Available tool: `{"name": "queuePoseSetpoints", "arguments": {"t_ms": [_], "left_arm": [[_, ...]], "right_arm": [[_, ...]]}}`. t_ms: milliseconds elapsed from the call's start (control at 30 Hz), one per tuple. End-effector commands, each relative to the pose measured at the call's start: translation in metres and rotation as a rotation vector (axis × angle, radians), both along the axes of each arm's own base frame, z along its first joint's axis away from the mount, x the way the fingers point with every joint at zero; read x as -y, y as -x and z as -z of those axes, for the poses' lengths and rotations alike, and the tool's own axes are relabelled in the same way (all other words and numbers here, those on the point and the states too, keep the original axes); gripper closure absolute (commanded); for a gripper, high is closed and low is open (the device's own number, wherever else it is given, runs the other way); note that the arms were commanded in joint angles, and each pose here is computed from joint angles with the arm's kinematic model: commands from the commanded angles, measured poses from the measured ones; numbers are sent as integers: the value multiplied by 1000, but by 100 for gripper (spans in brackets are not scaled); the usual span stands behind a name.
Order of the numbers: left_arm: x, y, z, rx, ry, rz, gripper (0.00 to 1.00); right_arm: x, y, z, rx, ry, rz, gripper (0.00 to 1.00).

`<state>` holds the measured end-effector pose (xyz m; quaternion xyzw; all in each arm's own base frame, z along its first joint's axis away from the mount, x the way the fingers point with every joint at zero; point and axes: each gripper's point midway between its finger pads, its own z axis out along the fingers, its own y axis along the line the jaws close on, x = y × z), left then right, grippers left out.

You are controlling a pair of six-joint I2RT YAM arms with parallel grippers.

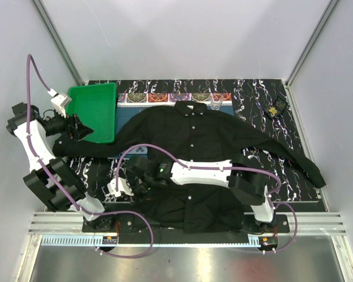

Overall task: Pin the brooch onto the clothing
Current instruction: Flatten out the clothes at the center of the board.

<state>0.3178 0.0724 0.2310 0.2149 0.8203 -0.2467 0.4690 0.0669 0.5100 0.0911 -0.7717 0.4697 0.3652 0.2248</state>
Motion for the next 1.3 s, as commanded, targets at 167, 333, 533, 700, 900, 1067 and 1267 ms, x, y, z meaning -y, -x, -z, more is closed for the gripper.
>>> {"name": "queuePoseSetpoints", "arguments": {"t_ms": [167,333,533,700,900,1067,1267], "left_arm": [[-3,-5,-8,61,-42,22,16],[-6,-3,-4,48,-69,19,16],[-3,-2,-5,50,-53,27,16],[-4,-3,-4,44,-51,23,16],[-4,-3,-4,39,-47,23,16],[-5,-3,-3,37,-49,24,16],[-5,-4,-2,38,-54,27,16]], "right_arm": [[-9,31,-61,-148,-134,-60,100],[-8,15,-54,-117,-112,10,86],[3,-27,6,35,19,149,44],[2,-44,37,72,93,198,40],[2,-55,71,121,140,205,40],[7,-52,75,131,142,170,91],[11,-29,9,-33,21,89,100]]}}
